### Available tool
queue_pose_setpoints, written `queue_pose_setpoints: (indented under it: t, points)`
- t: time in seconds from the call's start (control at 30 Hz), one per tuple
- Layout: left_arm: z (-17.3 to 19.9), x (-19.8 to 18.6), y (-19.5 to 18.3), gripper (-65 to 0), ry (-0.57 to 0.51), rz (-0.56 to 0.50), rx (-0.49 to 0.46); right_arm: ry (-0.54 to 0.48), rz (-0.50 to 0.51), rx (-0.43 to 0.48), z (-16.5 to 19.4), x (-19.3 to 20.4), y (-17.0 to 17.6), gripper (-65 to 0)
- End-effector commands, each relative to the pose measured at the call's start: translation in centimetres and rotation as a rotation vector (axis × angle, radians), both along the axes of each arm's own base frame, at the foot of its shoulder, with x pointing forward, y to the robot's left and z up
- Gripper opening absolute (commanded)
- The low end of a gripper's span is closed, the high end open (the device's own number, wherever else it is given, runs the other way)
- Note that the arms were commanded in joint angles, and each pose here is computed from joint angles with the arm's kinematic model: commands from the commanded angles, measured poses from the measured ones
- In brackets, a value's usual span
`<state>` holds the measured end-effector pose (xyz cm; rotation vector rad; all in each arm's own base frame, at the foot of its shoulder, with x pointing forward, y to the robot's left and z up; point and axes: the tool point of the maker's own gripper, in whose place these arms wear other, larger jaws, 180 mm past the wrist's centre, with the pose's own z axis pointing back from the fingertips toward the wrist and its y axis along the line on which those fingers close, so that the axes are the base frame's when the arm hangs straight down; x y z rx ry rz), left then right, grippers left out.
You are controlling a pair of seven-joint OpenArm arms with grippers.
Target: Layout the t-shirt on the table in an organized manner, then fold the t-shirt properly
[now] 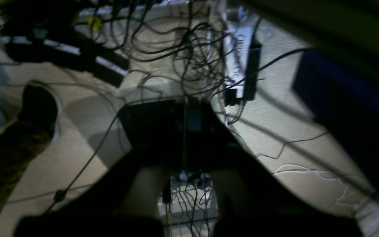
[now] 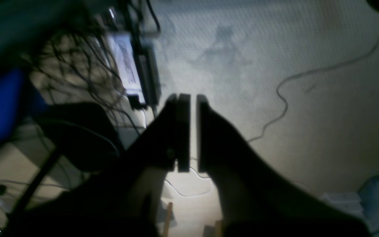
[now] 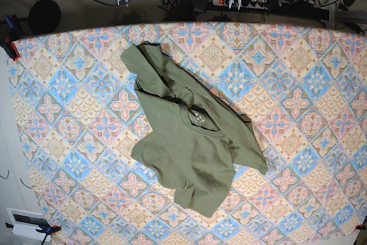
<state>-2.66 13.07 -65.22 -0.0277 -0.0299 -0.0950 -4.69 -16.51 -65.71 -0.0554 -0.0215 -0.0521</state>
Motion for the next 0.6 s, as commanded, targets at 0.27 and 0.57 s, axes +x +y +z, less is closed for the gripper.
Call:
queue_pose_setpoints:
  t: [0.27,0.57]
  points:
    - [1.4,-2.0,2.9,-65.0,-0.029,-0.029,0.031,-0.028,0.03,-0.046,1.8,-3.5,-2.7,-62.6]
    - [4.0,-3.7,3.6,-65.0,-0.088,-0.059,0.024,-0.113,0.078,-0.094,4.7,-3.9,-5.5,-62.8]
